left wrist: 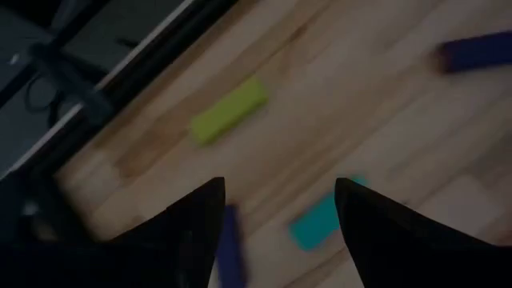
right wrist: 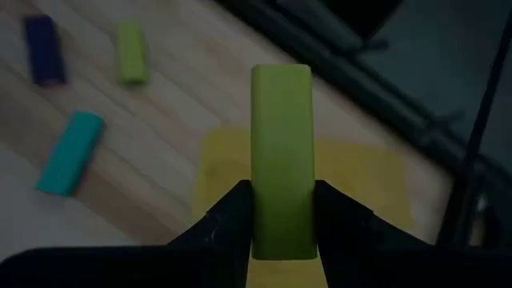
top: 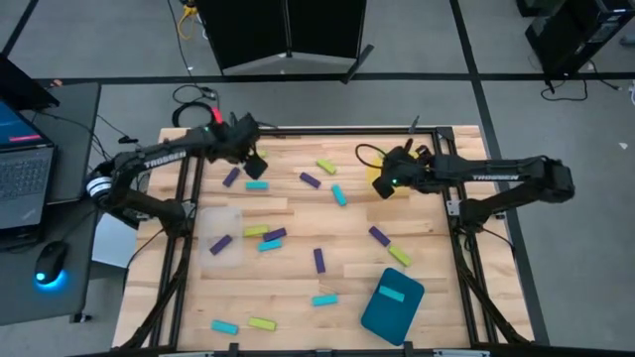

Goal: Sort blocks
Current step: Put the green block into the yellow bin, then put the violet block into the transparent bin

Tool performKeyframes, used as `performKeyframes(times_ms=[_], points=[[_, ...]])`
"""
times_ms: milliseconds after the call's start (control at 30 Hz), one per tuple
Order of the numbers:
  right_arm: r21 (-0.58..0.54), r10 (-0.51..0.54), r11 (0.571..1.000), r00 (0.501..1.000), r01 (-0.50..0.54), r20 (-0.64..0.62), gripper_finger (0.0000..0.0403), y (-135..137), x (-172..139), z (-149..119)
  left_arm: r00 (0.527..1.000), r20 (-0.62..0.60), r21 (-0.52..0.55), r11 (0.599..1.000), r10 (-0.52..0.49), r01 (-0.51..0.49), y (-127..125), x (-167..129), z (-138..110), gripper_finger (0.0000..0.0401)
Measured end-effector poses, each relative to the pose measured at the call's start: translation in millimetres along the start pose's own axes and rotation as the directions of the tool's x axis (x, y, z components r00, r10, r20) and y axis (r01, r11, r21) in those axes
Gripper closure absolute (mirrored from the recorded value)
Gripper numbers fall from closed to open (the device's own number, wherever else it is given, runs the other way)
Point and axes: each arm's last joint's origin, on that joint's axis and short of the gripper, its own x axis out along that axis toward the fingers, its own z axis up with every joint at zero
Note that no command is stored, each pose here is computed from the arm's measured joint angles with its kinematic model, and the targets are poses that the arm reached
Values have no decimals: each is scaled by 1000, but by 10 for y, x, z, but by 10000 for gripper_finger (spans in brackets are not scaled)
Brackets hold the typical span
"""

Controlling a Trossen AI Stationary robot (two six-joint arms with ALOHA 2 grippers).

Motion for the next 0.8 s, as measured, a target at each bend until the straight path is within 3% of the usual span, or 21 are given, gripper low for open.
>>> performKeyframes(times_ms=[233, 367, 533, 633, 800], points=[[63, -65, 995, 988, 75, -142, 284, -164, 356, -149, 992, -114, -77, 995, 61, -70, 439, 80, -30, 157], [69, -75, 994, 986, 86, -149, 182, -204, 412, -149, 984, -170, -140, 987, 50, -74, 622, 172, -109, 157], [65, -10, 998, 999, 13, -50, 54, -185, 346, -60, 982, -186, -196, 980, -1, -37, 765, 278, -173, 157], [63, 52, 997, 999, -53, 16, 20, -161, 264, -15, 973, -224, -201, 980, -58, 12, 756, 381, -225, 157], [57, 110, 992, 991, -115, 78, 21, -132, 151, 6, 944, -321, -174, 984, -79, 23, 671, 608, -343, 157]])
